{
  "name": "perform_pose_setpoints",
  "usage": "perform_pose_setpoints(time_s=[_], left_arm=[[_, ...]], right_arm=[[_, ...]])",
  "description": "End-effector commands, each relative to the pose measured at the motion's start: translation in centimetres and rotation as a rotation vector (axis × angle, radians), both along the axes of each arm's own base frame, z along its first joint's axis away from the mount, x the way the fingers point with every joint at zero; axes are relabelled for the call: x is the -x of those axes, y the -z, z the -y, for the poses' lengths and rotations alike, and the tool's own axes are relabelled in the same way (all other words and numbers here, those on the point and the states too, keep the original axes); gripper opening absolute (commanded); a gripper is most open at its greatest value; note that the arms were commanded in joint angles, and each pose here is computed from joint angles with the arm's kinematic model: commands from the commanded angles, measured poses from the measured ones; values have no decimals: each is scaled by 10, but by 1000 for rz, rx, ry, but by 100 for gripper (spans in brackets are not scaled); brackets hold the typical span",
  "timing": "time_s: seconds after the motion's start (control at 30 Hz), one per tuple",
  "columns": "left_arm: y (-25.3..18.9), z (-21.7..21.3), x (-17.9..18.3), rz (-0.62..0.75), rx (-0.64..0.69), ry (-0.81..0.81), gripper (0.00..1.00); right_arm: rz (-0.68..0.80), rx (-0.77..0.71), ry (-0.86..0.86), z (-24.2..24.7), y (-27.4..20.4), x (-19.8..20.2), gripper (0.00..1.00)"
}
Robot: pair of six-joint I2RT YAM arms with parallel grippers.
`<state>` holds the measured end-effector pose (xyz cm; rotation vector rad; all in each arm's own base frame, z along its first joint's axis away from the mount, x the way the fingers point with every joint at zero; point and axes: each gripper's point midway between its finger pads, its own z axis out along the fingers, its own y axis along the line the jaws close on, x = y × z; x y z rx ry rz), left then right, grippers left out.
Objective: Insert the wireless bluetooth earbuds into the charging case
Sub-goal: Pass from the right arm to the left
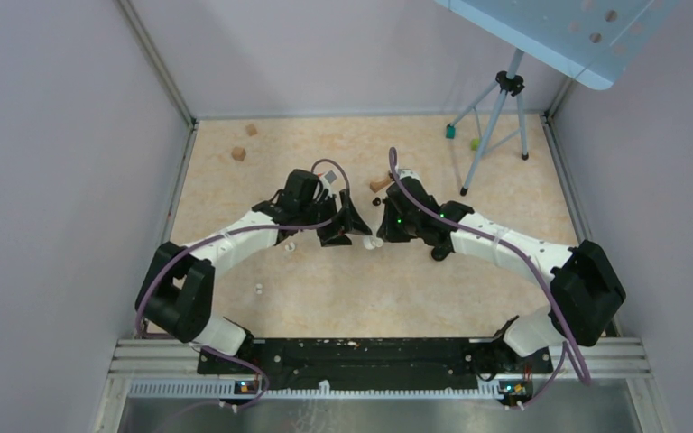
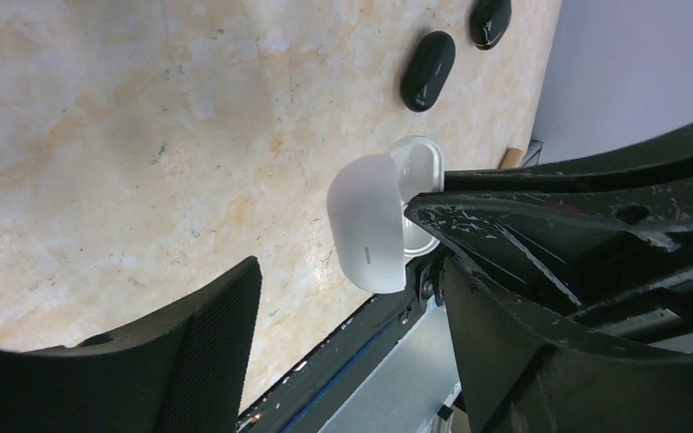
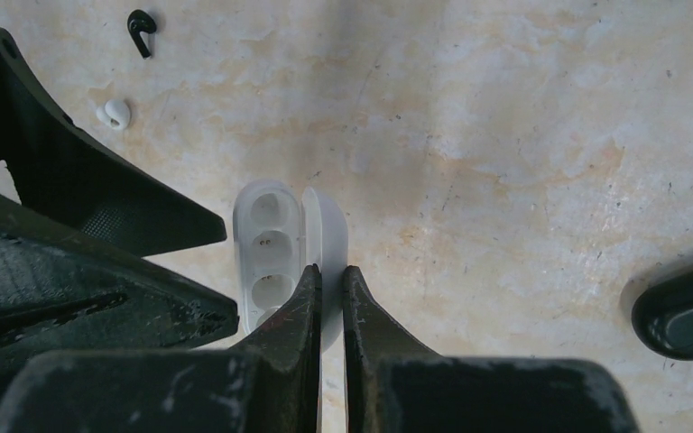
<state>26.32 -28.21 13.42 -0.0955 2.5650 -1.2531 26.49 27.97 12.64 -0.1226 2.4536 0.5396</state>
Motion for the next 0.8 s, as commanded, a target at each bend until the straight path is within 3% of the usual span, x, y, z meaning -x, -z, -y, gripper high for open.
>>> perform_pose_setpoints(time_s=[0.0,0.1,0.5,0.77], left_arm=[[-5,3,-17,34,0,-56,74],[-2,6,-17,15,8,-53,66],[6,23,-16,-13,22,-18,50],[7,29,-13,-38,57,7,47]], right_arm=[[70,-57,-6,-12,-31,-8,0],[70,-58,-5,-12,-31,-8,0],[69,-58,-12,-15,-31,-9,0],[70,-57,-11,-15,-30,-9,0]])
